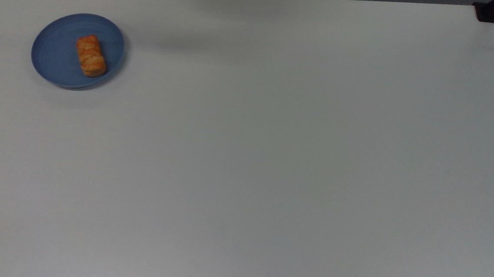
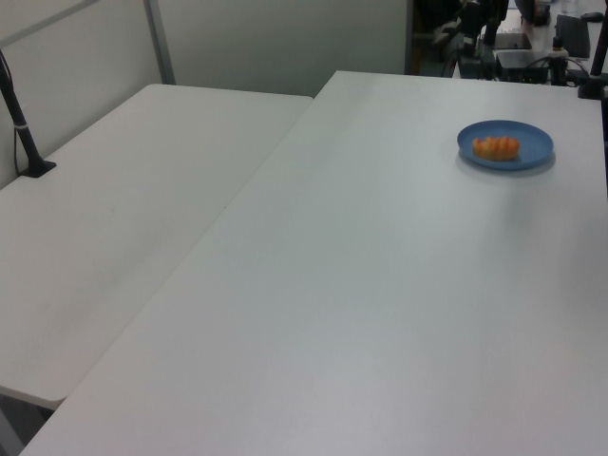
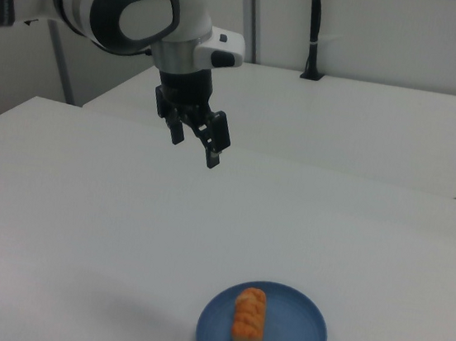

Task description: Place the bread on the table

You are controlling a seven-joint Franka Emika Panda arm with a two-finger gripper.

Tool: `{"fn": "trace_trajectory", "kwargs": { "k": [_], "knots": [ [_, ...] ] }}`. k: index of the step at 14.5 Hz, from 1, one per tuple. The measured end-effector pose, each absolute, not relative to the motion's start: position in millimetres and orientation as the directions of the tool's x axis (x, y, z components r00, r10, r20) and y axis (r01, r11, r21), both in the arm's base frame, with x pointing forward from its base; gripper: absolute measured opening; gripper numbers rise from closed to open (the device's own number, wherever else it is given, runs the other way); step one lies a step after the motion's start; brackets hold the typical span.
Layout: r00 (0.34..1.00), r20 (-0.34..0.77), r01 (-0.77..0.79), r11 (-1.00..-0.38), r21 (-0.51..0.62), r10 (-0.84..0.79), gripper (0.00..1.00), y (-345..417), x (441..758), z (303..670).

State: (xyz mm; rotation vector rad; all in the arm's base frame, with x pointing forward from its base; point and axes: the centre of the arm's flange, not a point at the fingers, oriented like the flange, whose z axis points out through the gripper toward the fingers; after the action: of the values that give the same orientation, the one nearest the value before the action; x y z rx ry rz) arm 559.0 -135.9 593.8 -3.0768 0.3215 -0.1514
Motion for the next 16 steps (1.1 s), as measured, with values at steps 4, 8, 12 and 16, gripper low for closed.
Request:
{"fn": "trace_trajectory", "kwargs": {
  "k": [4, 8, 12, 16],
  "knots": [
    [0.972, 0.092, -0.210, -0.976, -0.054, -0.214, 1.00, -139.5, 558.1, 593.7],
    [0.970, 0.091, -0.220, -0.974, -0.053, -0.224, 1.00, -144.9, 557.2, 592.8],
    [0.972, 0.074, -0.220, -0.974, -0.051, -0.223, 1.00, -145.3, 554.9, 591.8],
    [0.974, 0.061, -0.217, -0.976, -0.027, -0.218, 1.00, -148.2, 553.6, 589.3]
  ]
}}
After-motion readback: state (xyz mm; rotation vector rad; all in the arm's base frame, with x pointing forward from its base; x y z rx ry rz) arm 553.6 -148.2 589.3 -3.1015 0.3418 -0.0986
